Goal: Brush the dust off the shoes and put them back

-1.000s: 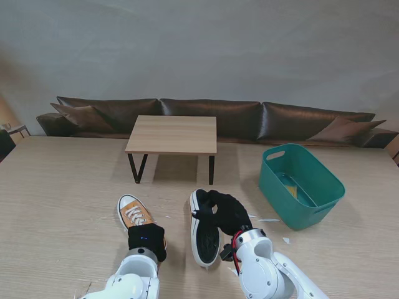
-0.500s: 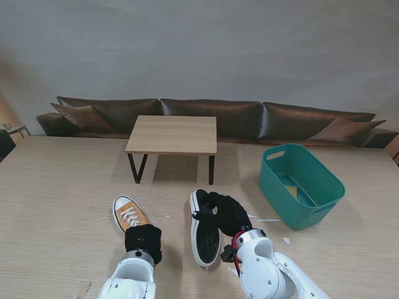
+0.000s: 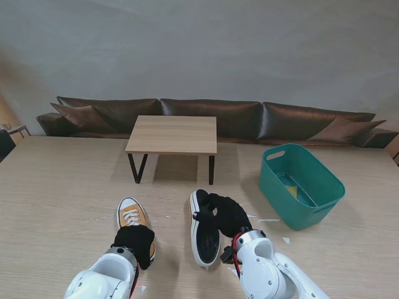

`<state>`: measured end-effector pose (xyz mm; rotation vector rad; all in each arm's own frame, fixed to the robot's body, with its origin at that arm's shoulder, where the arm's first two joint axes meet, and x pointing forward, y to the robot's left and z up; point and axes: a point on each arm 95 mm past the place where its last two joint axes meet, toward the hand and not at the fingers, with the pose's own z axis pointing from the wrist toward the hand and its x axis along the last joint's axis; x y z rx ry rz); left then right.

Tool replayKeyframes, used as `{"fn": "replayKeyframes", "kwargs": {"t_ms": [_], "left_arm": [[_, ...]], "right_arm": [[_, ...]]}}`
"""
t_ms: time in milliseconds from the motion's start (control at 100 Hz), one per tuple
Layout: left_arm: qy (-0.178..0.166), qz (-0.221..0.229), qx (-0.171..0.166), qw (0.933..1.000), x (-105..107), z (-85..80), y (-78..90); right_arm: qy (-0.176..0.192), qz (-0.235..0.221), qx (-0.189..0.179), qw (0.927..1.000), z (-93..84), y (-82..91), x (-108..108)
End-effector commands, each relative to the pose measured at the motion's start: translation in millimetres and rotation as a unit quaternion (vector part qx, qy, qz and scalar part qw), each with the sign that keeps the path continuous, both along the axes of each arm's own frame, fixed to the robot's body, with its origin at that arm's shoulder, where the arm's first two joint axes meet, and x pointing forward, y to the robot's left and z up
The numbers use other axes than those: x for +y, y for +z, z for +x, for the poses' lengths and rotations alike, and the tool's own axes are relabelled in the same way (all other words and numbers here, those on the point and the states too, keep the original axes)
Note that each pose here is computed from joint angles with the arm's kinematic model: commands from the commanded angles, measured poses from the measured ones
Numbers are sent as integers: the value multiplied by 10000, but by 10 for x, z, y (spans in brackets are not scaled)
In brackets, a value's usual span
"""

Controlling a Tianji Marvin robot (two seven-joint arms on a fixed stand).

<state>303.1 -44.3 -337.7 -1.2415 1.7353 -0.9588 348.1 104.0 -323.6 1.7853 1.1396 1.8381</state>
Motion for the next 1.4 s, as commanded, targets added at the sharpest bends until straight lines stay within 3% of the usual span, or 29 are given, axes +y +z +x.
{"fn": "replayKeyframes", "kwargs": {"t_ms": [0, 630, 1080, 1390], "left_arm": [[26, -2, -5, 10000, 31, -10, 71], [-1103, -208, -103, 9936, 266, -32, 709], [-1708, -218, -156, 9849, 236, 104, 1091], [-2069, -333, -370, 9771, 177, 155, 1392]], "right_arm": [[60, 28, 93, 9999, -43, -21, 30], [72, 102, 203, 9997, -69, -61, 52], [62, 149, 239, 9996, -54, -78, 57], [32, 139, 210, 9997, -21, -67, 65]]}}
